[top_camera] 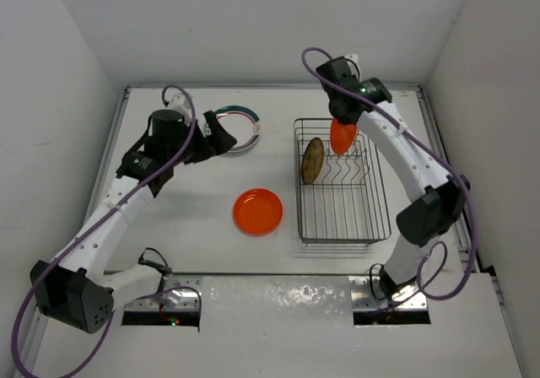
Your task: Unload the plates from the dish rack
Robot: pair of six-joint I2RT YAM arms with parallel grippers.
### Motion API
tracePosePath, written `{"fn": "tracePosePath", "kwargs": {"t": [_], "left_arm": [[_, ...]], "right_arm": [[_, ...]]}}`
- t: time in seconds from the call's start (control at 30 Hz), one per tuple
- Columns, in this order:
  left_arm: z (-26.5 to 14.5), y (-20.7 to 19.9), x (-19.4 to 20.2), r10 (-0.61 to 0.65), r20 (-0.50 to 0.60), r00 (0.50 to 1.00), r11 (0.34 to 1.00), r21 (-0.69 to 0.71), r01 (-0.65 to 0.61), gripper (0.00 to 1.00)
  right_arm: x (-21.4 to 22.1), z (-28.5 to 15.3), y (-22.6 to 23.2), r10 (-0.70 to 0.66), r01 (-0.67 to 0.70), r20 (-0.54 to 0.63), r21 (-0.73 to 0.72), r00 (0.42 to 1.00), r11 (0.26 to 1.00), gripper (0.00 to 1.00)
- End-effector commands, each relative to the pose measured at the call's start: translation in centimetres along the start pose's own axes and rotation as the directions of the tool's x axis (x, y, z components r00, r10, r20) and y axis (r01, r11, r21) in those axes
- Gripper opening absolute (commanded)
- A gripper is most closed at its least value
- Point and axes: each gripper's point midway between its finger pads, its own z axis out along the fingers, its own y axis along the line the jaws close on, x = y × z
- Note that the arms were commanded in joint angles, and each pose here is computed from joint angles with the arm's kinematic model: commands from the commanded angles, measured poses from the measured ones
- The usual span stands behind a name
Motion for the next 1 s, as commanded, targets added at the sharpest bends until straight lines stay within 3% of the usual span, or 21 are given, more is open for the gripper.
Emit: {"fn": "tracePosePath", "kwargs": {"t": [0.0,0.07,0.1,0.17,0.2,0.3,0.37,0.43,0.47,0.5,0.57,0.6,0.63,0.67,0.7,0.73,0.77,0.87,0.97], "left_arm": [[-1.4,-8.5,-1.8,0.093,0.002,0.996,0.913,0.398,-0.086,1.00],[-1.4,-11.5,-2.3,0.107,0.016,0.994,0.831,0.547,-0.098,1.00],[-1.9,-12.6,-2.0,0.124,-0.006,0.992,0.788,0.608,-0.095,1.00],[-1.3,-13.3,-1.7,0.139,-0.024,0.990,0.751,0.654,-0.089,1.00],[-1.3,-13.5,-1.5,0.146,-0.037,0.989,0.743,0.664,-0.084,1.00],[-0.5,-13.6,-1.1,0.171,-0.043,0.984,0.723,0.684,-0.095,0.98],[0.1,-13.1,-0.6,0.167,-0.064,0.984,0.735,0.673,-0.081,0.95],[0.3,-12.8,-0.3,0.163,-0.068,0.984,0.744,0.663,-0.077,0.79],[0.3,-12.8,-0.3,0.164,-0.070,0.984,0.742,0.667,-0.076,0.64],[0.3,-12.7,-0.1,0.160,-0.077,0.984,0.744,0.665,-0.069,0.31],[0.7,-12.3,-0.1,0.152,-0.080,0.985,0.763,0.643,-0.066,0.10],[1.3,-11.2,0.4,0.139,-0.108,0.984,0.804,0.593,-0.049,0.00],[2.0,-9.9,0.7,0.115,-0.117,0.986,0.849,0.528,-0.037,0.00],[2.1,-9.7,1.0,0.114,-0.124,0.986,0.851,0.524,-0.033,0.00],[2.6,-8.2,1.1,0.078,-0.116,0.990,0.896,0.443,-0.019,0.00],[3.2,-6.5,2.5,0.057,-0.144,0.988,0.923,0.385,0.003,0.00],[3.5,-5.4,3.1,0.036,-0.149,0.988,0.939,0.342,0.018,0.00],[4.8,-1.0,6.9,-0.017,-0.208,0.978,0.979,0.197,0.059,0.00],[5.8,1.5,10.3,-0.045,-0.267,0.963,0.985,0.148,0.087,0.00]], "right_arm": [[-2.6,-5.6,-4.2,0.039,-0.039,0.125,-0.007,0.991,0.999,0.00],[-3.8,-7.6,-2.2,0.080,-0.038,0.196,-0.207,0.977,0.978,0.00],[-2.8,-8.6,2.1,0.070,0.018,0.183,-0.438,0.981,0.899,0.00],[-4.4,-12.4,4.8,0.158,0.054,0.263,-0.650,0.952,0.758,0.00],[-3.3,-14.1,7.4,0.157,0.094,0.245,-0.770,0.957,0.630,0.00],[-3.6,-17.7,10.0,0.243,0.110,0.227,-0.902,0.943,0.416,0.00],[-4.2,-18.9,11.2,0.290,0.092,0.192,-0.941,0.938,0.326,0.00],[-4.1,-19.3,12.5,0.305,0.071,0.146,-0.967,0.941,0.245,0.00],[-4.0,-19.1,12.9,0.306,0.061,0.131,-0.972,0.943,0.228,0.00],[-3.4,-18.7,13.5,0.299,0.034,0.097,-0.977,0.949,0.210,0.00],[-3.1,-18.1,14.0,0.302,0.025,0.090,-0.977,0.949,0.210,0.00],[-2.6,-17.4,14.2,0.295,0.009,0.077,-0.975,0.953,0.224,0.00],[-2.0,-16.0,14.2,0.280,-0.012,0.069,-0.960,0.957,0.279,0.11],[-1.8,-15.3,14.0,0.275,-0.021,0.069,-0.949,0.959,0.314,0.35],[-1.4,-14.1,13.7,0.259,-0.021,0.083,-0.927,0.962,0.375,0.67],[0.0,-12.5,13.1,0.225,-0.058,0.051,-0.889,0.973,0.454,0.90],[0.2,-9.6,11.4,0.235,-0.098,0.060,-0.791,0.970,0.604,0.96],[1.9,-5.4,7.8,0.175,-0.125,0.036,-0.562,0.984,0.818,0.99],[3.7,-2.9,6.9,0.106,-0.102,-0.015,-0.438,0.994,0.893,0.99]]}}
